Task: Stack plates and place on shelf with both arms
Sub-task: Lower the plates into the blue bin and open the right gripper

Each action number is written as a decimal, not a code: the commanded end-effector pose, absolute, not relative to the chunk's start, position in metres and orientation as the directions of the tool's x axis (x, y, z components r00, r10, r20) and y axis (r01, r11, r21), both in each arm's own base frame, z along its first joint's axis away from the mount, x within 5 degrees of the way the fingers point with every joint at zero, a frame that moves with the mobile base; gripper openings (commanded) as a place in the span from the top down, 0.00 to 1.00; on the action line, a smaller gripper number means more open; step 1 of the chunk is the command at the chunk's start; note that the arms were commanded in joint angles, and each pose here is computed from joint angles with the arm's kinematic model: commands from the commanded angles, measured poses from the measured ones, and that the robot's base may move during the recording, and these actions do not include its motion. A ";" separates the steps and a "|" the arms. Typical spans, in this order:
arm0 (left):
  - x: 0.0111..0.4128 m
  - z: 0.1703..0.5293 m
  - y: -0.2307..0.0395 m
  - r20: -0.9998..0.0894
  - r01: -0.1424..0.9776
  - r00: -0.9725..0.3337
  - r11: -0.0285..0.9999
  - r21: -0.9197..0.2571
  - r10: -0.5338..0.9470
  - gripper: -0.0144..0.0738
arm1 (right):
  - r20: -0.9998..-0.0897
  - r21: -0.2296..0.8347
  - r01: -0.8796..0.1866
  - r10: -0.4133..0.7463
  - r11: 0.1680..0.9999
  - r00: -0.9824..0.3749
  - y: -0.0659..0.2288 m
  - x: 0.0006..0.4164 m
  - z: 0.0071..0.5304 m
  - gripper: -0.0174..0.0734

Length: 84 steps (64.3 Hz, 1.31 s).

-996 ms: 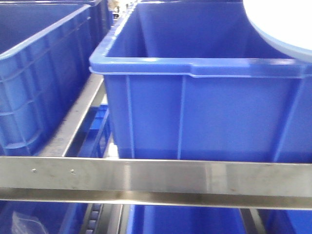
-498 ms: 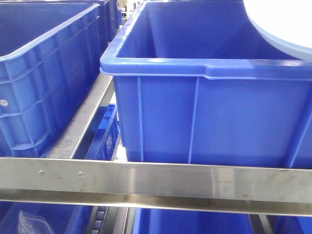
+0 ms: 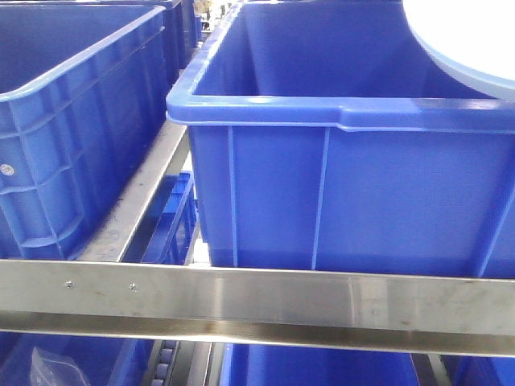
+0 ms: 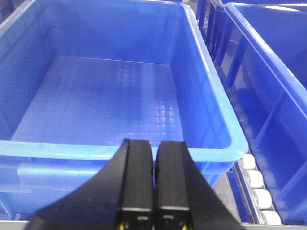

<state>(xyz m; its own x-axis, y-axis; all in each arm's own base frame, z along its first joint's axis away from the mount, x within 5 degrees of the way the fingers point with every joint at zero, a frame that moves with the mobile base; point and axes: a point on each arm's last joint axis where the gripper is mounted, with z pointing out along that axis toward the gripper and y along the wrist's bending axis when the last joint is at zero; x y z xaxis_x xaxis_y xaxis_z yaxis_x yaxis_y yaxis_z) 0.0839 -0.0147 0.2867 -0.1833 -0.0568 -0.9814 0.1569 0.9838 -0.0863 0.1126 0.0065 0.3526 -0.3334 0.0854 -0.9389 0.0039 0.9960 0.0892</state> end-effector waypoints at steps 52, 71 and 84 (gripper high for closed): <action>0.085 0.303 -0.015 -0.993 0.165 -0.088 0.982 -0.090 -0.076 0.74 | -0.995 0.090 -0.127 0.085 0.988 -0.046 0.028 0.193 0.398 0.75; 0.085 0.303 -0.015 -0.993 0.165 -0.088 0.982 -0.090 -0.076 0.74 | -0.992 0.089 -0.125 0.076 0.988 -0.104 0.038 0.262 0.404 0.51; 0.085 0.303 -0.015 -0.993 0.165 -0.088 0.982 -0.090 -0.076 0.74 | -0.992 0.090 -0.128 0.078 0.988 -0.097 0.040 0.270 0.406 0.13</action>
